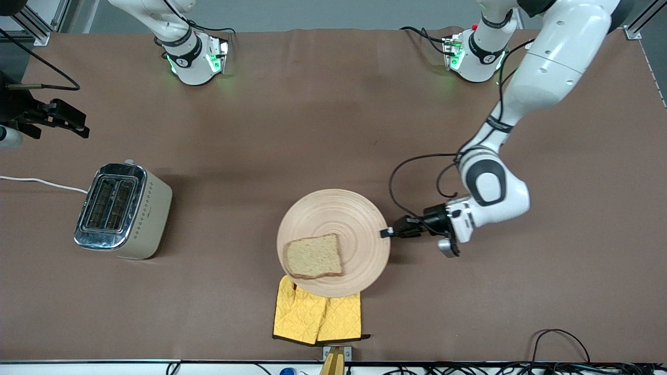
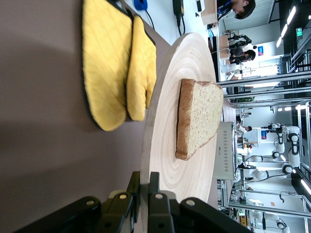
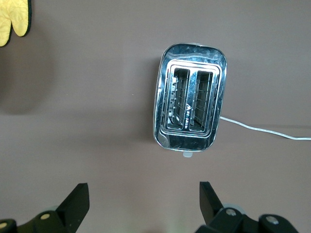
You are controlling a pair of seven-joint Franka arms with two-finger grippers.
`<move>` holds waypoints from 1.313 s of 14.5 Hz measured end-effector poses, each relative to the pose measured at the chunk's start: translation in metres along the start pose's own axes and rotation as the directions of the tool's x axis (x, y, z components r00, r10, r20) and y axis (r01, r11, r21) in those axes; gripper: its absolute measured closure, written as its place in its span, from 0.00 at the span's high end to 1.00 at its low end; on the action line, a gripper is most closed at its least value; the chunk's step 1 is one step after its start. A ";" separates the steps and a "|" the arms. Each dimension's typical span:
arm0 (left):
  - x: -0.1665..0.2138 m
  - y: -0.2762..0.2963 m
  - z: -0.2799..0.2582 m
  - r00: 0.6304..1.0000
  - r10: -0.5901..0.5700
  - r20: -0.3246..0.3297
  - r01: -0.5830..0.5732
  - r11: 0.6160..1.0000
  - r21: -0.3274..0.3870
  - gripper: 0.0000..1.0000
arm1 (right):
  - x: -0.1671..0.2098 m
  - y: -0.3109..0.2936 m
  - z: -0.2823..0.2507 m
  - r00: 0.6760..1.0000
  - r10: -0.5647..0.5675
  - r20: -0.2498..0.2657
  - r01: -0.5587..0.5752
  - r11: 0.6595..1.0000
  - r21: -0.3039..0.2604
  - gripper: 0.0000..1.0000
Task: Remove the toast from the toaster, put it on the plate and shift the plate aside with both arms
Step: 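Slide the plate with the left gripper away from the toaster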
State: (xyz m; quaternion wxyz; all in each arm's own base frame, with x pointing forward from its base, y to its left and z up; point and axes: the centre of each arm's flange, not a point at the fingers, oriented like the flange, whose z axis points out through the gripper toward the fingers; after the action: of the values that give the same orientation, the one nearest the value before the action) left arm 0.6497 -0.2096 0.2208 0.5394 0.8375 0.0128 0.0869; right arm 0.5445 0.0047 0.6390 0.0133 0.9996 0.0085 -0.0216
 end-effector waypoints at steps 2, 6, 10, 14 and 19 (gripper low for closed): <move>0.017 -0.025 -0.049 1.000 0.020 0.018 -0.020 1.000 0.009 0.10 | 0.000 0.001 0.000 1.000 0.002 0.000 -0.002 1.000 0.000 1.00; 0.031 -0.073 -0.151 0.998 -0.001 0.060 0.003 0.999 -0.034 0.10 | 0.000 0.003 0.000 1.000 0.006 0.003 -0.006 1.000 0.000 1.00; 0.024 -0.122 -0.243 0.996 -0.049 0.080 0.049 0.999 0.002 0.10 | -0.001 0.003 0.001 1.000 0.006 0.013 -0.006 1.000 0.000 1.00; 0.007 -0.172 -0.314 0.993 -0.100 0.068 0.100 0.995 0.008 0.10 | -0.001 0.003 0.001 1.000 0.006 0.013 -0.006 1.000 0.000 1.00; -0.006 -0.221 -0.338 0.988 -0.143 0.057 0.142 0.990 0.023 0.10 | -0.002 0.012 0.002 1.000 0.022 0.015 -0.022 1.000 0.001 1.00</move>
State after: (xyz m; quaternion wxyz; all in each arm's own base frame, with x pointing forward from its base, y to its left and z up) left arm 0.6058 0.1862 0.1564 0.5364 0.8417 0.0577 0.0236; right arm 0.5431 -0.0072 0.6377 0.0132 0.9995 -0.0026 -0.0287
